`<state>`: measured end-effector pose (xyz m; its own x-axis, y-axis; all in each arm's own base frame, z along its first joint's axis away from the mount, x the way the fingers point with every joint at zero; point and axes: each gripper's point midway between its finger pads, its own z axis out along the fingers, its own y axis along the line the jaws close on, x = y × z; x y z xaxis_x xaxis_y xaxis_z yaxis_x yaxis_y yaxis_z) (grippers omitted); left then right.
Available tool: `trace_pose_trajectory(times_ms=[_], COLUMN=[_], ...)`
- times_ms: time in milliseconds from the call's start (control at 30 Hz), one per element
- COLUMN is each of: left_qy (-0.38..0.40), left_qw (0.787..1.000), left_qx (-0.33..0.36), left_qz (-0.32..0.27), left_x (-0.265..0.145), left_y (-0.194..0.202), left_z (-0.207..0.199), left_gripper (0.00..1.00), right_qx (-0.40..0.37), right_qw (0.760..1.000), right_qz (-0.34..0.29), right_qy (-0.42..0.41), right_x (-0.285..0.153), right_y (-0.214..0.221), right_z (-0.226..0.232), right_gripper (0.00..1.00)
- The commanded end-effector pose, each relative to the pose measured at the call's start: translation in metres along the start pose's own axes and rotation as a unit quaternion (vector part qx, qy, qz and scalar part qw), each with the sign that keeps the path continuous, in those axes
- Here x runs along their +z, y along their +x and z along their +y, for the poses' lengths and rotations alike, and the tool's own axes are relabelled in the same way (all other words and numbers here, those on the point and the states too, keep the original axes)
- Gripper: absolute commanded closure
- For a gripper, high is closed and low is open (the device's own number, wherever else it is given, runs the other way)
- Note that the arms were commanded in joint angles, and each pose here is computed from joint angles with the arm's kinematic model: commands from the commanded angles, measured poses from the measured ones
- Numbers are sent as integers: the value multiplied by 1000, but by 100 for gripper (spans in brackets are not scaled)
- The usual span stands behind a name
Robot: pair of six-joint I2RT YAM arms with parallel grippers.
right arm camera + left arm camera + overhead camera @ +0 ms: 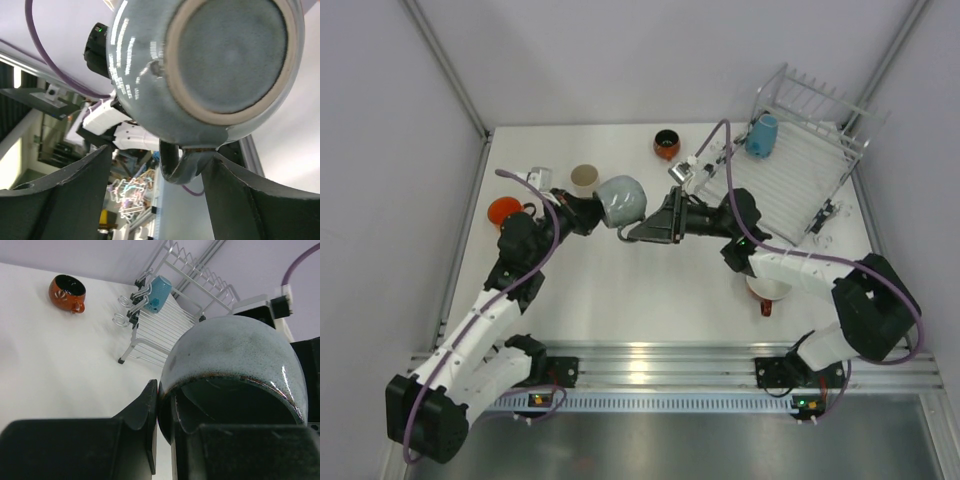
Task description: Load the cups into the dish rack
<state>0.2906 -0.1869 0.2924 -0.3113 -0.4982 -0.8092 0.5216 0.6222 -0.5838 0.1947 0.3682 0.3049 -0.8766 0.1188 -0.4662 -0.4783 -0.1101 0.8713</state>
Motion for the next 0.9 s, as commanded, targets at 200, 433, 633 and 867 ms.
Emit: trace_pose_trajectory(times_ms=[200,433,633,867], left_qy=[75,63,62,56], left_qw=[991,992,992,993], left_qx=[29,31,30,21], left_qz=[-104,-109,-103,-100], left_x=[-9,-12,-12,-12], left_y=[-52,-49,-43,-39], left_z=[-42,-35,-32,-28], left_gripper=[100,100,100,98], right_qx=[31,75,71,52], right_qw=[990,980,979,981], right_qz=[-17,-39,-56,-60], right_qy=[-135,-181,-180,-176], right_x=[26,29,27,25], right_y=[-6,-6,-8,-8], right_z=[46,42,36,37], right_gripper=[45,68,100,100])
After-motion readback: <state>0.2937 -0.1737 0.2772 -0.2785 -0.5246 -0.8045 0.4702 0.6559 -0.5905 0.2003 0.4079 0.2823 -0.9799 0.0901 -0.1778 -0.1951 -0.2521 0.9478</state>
